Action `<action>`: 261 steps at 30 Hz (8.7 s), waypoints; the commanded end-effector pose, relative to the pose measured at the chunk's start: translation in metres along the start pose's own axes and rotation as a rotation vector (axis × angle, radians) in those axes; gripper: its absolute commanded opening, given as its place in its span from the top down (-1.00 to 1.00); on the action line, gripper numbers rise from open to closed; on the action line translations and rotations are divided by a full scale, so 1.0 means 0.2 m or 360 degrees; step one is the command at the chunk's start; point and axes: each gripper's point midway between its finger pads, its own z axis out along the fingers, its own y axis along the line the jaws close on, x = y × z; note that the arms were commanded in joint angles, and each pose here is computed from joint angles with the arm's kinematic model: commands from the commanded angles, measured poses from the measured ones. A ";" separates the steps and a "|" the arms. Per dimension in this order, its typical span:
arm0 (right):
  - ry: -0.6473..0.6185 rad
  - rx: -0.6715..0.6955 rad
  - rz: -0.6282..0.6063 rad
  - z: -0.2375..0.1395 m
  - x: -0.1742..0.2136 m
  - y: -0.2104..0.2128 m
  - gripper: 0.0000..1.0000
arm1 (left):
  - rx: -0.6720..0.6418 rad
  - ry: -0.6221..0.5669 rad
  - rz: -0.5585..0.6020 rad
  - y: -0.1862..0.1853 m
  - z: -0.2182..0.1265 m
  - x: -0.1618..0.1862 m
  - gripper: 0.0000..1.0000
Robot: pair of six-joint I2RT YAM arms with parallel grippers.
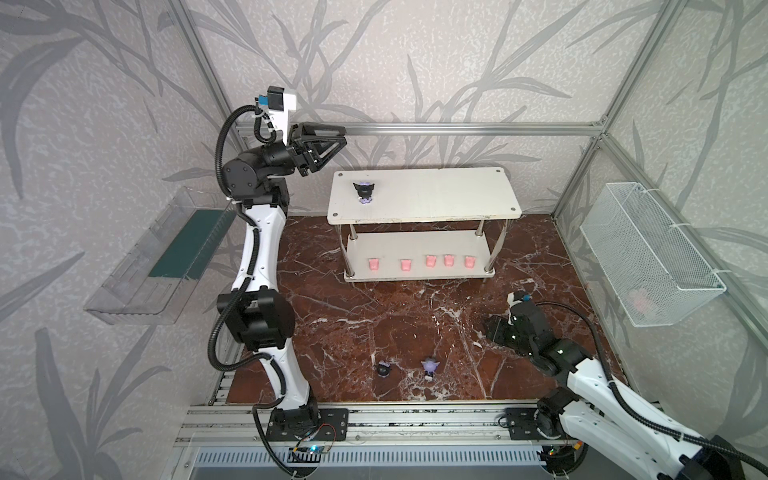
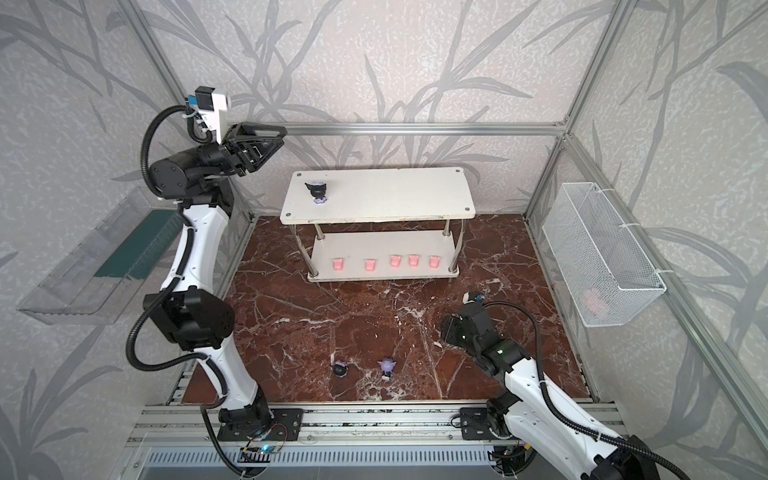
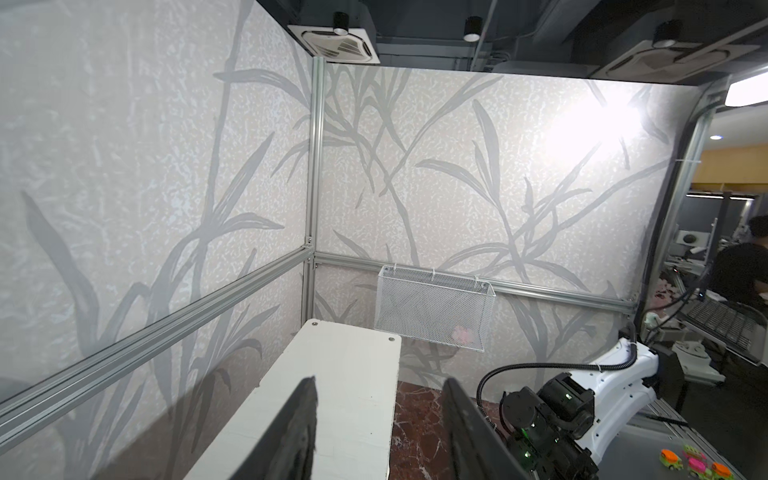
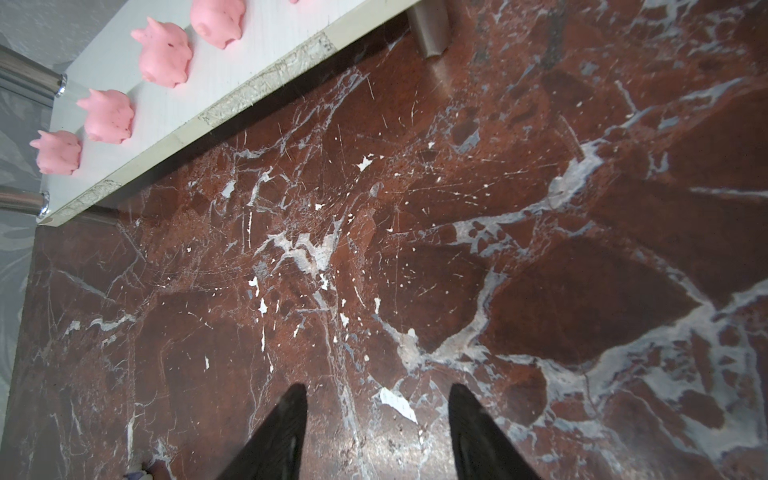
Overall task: Place and organize the plastic toys onto the shelf
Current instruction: 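Open the left gripper to set the figure on the top board and lift away, then lower the left arm toward the floor while the right gripper reaches a purple figure, then close the right gripper on the purple figure on the floor, then lift the purple figure with the right gripper up over the shelf's top board, then lower the purple figure onto the top board beside the other figure with the right gripper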
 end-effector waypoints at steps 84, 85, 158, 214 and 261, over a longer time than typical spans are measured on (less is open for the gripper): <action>0.0726 -0.0006 -0.1123 0.21 0.84 0.59 0.30 | -0.1491 -0.0099 -0.0651 -0.54 -0.82 1.38 -0.44; 0.0726 -0.0004 -0.1123 0.21 0.83 0.59 0.35 | -0.1488 -0.0099 -0.0649 -0.54 -0.82 1.38 -0.43; 0.0090 -0.1155 -0.1082 -0.35 -1.25 1.58 0.55 | -0.1334 -0.0081 -0.0754 -0.54 -0.75 1.41 -0.39; 0.0107 -0.1223 -0.1040 -0.09 -1.24 1.69 0.08 | -0.1300 -0.0083 -0.0788 -0.53 -0.73 1.42 -0.39; 0.0057 -0.1419 -0.1183 -0.09 -1.27 1.70 0.28 | -0.1285 -0.0091 -0.0797 -0.53 -0.73 1.42 -0.38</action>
